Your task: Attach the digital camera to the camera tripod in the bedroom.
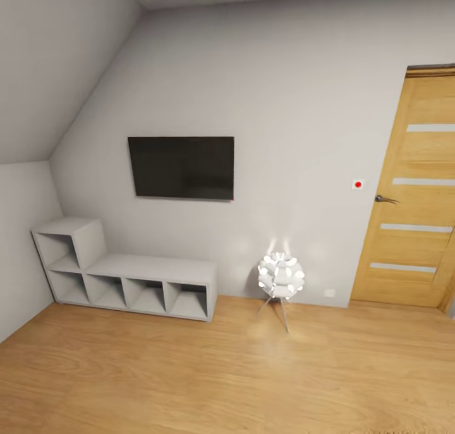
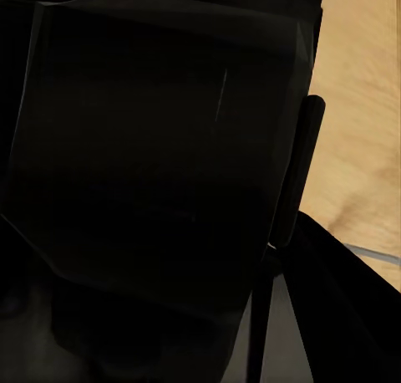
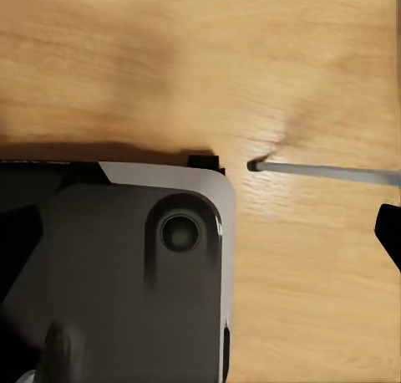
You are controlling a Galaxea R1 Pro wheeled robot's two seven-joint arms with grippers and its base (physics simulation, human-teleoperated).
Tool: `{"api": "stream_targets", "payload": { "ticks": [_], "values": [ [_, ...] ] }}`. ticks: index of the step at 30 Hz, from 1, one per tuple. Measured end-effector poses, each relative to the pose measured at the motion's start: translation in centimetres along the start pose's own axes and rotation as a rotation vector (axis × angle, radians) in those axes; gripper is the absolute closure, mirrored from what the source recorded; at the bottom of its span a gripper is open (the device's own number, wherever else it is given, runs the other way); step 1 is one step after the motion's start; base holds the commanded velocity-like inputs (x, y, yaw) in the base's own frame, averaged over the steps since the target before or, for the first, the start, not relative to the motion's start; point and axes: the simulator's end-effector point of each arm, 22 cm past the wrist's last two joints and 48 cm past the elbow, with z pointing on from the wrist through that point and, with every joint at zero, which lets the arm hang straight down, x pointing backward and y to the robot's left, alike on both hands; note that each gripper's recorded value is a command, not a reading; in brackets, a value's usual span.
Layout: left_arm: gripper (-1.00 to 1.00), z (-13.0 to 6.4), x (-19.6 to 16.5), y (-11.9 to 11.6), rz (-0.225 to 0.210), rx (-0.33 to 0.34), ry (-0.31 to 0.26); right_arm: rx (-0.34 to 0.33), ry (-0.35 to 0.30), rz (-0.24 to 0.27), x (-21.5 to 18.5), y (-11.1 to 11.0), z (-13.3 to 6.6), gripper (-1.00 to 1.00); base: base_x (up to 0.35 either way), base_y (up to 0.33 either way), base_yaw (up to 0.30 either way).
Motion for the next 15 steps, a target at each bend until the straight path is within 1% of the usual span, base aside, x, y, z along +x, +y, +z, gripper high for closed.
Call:
{"api": "stream_targets", "payload": {
  "ticks": [3,6,9,15],
  "values": [
    [1.00,0.00,0.00,0.00,0.000,0.000,0.000,0.000,0.000,0.000,0.00,0.00,0.00,-1.00,0.000,0.000,-0.233],
    [1.00,0.00,0.00,0.00,-0.001,0.000,0.000,0.000,0.000,0.000,0.00,-0.01,0.00,-1.00,0.000,0.000,-0.170],
    [1.00,0.00,0.00,0.01,-0.001,0.000,0.000,0.000,0.000,0.000,0.00,0.00,0.00,-1.00,0.000,0.000,-0.071],
    [1.00,0.00,-0.02,0.00,-0.001,0.000,-0.001,0.001,0.000,0.000,0.00,-0.06,-0.01,-1.00,0.000,0.000,-0.017]
  ]
}}
